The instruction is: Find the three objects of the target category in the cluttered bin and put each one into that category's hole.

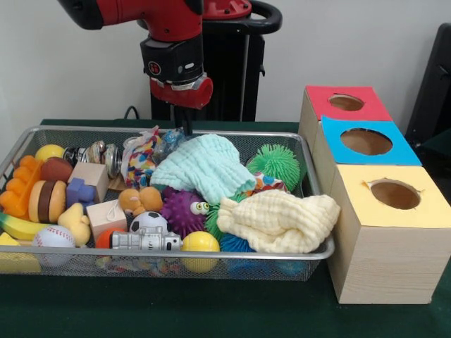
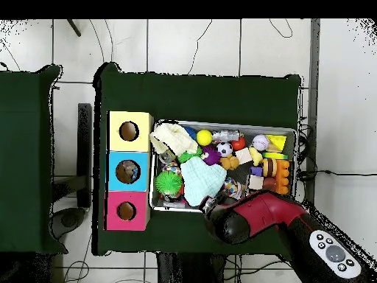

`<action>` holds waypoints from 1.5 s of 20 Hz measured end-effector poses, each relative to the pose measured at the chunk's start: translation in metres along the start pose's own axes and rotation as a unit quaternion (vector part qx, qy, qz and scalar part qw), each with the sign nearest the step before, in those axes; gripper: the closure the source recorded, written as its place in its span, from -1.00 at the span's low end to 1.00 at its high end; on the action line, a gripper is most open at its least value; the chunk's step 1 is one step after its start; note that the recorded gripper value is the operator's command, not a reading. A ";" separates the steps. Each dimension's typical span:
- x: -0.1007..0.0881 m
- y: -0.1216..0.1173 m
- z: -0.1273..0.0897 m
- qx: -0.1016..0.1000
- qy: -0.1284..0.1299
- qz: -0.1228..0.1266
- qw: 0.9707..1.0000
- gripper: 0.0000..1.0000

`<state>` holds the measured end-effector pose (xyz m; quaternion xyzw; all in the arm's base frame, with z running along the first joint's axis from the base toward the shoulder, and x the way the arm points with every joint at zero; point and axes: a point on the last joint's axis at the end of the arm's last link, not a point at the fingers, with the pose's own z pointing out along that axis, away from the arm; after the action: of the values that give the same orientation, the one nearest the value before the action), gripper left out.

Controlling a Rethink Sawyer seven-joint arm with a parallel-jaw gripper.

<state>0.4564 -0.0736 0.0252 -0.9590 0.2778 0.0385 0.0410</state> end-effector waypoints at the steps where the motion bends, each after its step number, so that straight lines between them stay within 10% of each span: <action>1: 0.000 0.000 0.000 0.001 0.000 0.000 1.000 1.00; 14: 0.004 0.002 -0.004 0.004 0.002 0.008 1.000 1.00; 30: 0.030 0.010 -0.060 0.016 0.026 0.074 0.997 1.00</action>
<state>0.4799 -0.1040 0.0814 -0.9358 0.3494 0.0117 0.0455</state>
